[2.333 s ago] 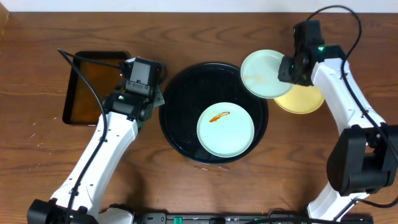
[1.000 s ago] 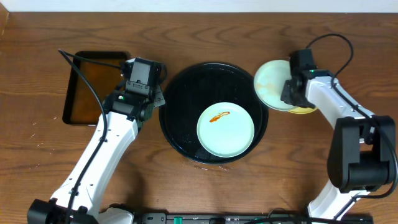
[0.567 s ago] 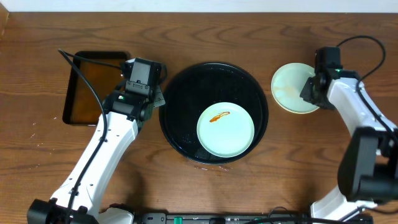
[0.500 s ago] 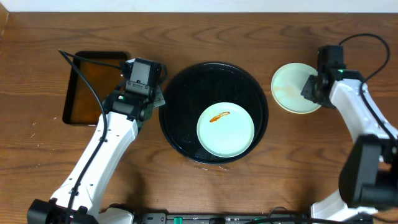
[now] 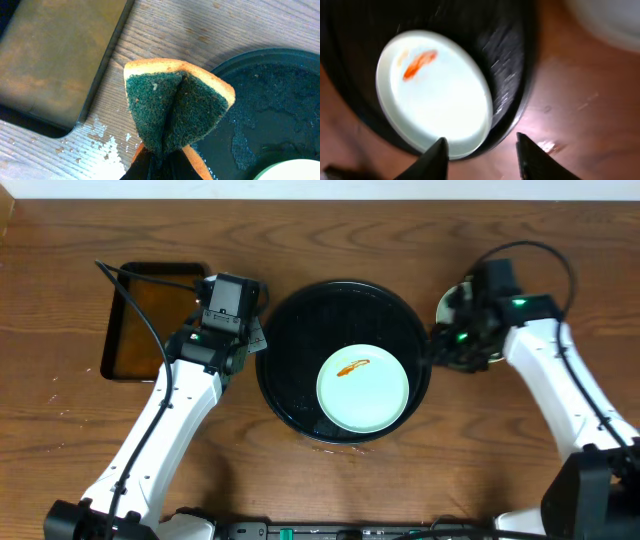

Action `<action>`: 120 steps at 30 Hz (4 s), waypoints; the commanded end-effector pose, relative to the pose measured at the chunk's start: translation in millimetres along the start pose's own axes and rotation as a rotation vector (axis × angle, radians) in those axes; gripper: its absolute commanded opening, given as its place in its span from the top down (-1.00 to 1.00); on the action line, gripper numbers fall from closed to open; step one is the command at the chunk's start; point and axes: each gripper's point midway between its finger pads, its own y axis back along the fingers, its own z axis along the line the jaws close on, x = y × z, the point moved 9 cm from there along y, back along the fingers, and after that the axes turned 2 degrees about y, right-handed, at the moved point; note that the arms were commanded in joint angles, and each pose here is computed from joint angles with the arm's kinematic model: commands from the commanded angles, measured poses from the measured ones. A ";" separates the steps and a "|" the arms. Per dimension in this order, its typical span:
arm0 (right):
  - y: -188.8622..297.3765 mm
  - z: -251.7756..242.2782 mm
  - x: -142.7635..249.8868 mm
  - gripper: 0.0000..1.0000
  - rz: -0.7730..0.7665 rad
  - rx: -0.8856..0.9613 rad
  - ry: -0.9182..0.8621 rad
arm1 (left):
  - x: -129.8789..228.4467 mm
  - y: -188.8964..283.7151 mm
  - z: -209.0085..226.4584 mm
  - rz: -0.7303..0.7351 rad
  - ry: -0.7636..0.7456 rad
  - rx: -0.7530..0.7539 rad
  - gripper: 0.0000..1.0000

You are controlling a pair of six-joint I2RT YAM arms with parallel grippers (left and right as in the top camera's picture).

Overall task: Clean dirty plates on tray and stack at the side
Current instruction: 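Return the right gripper to the tray and grasp the last green plate, then scrub the last green plate with the sponge in the left gripper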

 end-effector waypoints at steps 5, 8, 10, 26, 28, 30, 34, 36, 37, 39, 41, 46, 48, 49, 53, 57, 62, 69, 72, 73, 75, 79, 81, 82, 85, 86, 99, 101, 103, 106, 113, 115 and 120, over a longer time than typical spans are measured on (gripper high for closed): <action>-22.5 35.8 25.6 -0.78 -0.037 0.232 -0.118 | 1.7 -3.3 0.8 0.012 0.018 -0.001 0.85; -33.0 45.3 28.9 -0.52 -0.110 0.272 -0.177 | 2.3 -3.3 0.0 0.019 0.017 0.010 0.85; -43.1 51.5 31.6 -0.30 -0.144 0.263 -0.178 | 2.4 -3.3 -0.3 0.021 0.017 0.013 0.85; -92.1 35.7 34.2 -0.15 -0.138 0.328 -0.185 | 2.0 -3.3 -0.5 0.018 0.019 0.014 0.85; -99.4 32.8 34.3 -0.15 -0.119 0.342 -0.189 | 2.1 -3.3 -0.5 0.018 0.019 0.014 0.85; -103.8 31.2 34.9 -0.15 -0.104 0.350 -0.191 | 2.1 -3.3 -0.5 0.018 0.019 0.014 0.85; -108.8 30.1 36.1 -0.05 -0.083 0.352 -0.193 | 2.0 -3.3 -0.5 0.018 0.018 0.014 0.85; -109.6 31.3 37.5 0.16 -0.065 0.336 -0.196 | 2.0 -3.3 -0.5 0.018 0.019 0.014 0.85; -110.0 32.2 39.2 0.25 -0.049 0.326 -0.196 | 2.0 -3.3 -0.5 0.018 0.019 0.014 0.85; -109.9 31.9 41.6 0.41 -0.032 0.327 -0.198 | 2.1 -3.3 -0.5 0.018 0.019 0.014 0.85; -109.8 30.5 44.4 0.42 -0.015 0.335 -0.201 | 2.3 -3.3 -0.3 0.020 0.018 0.013 0.85; -109.5 28.9 48.6 0.35 0.013 0.343 -0.206 | 2.3 -3.3 -0.3 0.020 0.018 0.013 0.85; -110.3 30.8 50.8 0.35 0.027 0.331 -0.204 | 2.4 -3.3 -0.3 0.020 0.018 0.013 0.85; -111.4 32.7 53.1 0.35 0.036 0.325 -0.198 | 2.4 -3.3 -0.3 0.020 0.018 0.013 0.85; -112.2 33.1 51.5 0.34 0.019 0.327 -0.191 | 2.4 -3.3 -0.3 0.020 0.018 0.013 0.85; -111.6 30.8 42.8 0.65 -0.031 0.333 -0.168 | 2.4 -3.3 -0.3 0.021 0.017 0.013 0.85; -110.0 32.6 12.1 0.98 -0.152 0.246 -0.005 | 2.3 -3.3 -0.3 0.020 0.018 0.013 0.85; -100.8 30.5 -22.0 0.98 -0.306 0.177 0.068 | 2.4 -3.3 -0.3 0.020 0.018 0.013 0.85; -95.9 33.9 -35.5 0.98 -0.356 0.119 0.183 | 2.3 -3.3 -0.3 0.020 0.018 0.013 0.85; -94.9 36.2 -38.3 0.98 -0.367 0.097 0.226 | 2.4 -3.3 -0.3 0.020 0.018 0.013 0.85; -93.2 38.0 -42.6 0.89 -0.391 0.087 0.276 | 2.3 -3.3 -0.3 0.020 0.018 0.013 0.85; -92.6 36.8 -43.6 -0.32 -0.397 0.100 0.293 | 2.6 -3.3 -0.2 0.021 0.017 0.012 0.85; -92.6 35.1 -40.7 -0.69 -0.372 0.103 0.253 | 2.7 -3.3 0.0 0.023 0.017 0.011 0.85; -91.4 34.7 -38.4 -0.71 -0.347 0.102 0.203 | 2.9 -3.3 0.1 0.024 0.016 0.010 0.85; -88.3 37.9 -29.1 -0.73 -0.245 0.050 0.052 | 2.9 -3.3 0.1 0.024 0.017 0.011 0.85; -88.6 40.2 -26.2 -0.68 -0.218 0.019 0.020 | 2.8 -3.3 0.0 0.023 0.017 0.011 0.85; -104.2 43.6 -13.1 0.17 -0.305 0.218 -0.137 | 2.4 -3.3 -0.3 0.021 0.018 0.013 0.85; -108.6 43.3 -15.1 0.35 -0.308 0.216 -0.137 | 2.5 -3.3 -0.2 0.021 0.017 0.012 0.84; -115.9 40.7 -15.5 0.34 -0.295 0.226 -0.140 | 2.6 -3.3 -0.2 0.021 0.017 0.012 0.85; -130.1 35.5 -16.2 0.18 -0.273 0.243 -0.143 | 2.8 -3.3 0.0 0.023 0.017 0.011 0.85; -134.1 36.4 -17.0 0.29 -0.248 0.213 -0.117 | 2.5 -3.3 -0.2 0.021 0.017 0.012 0.85; -134.2 35.4 -15.5 0.71 -0.238 0.220 -0.120 | 2.5 -3.3 -0.2 0.021 0.018 0.012 0.85; -132.6 37.0 -17.3 0.98 -0.239 0.221 -0.071 | 2.5 -3.2 -0.4 0.021 0.017 0.013 0.84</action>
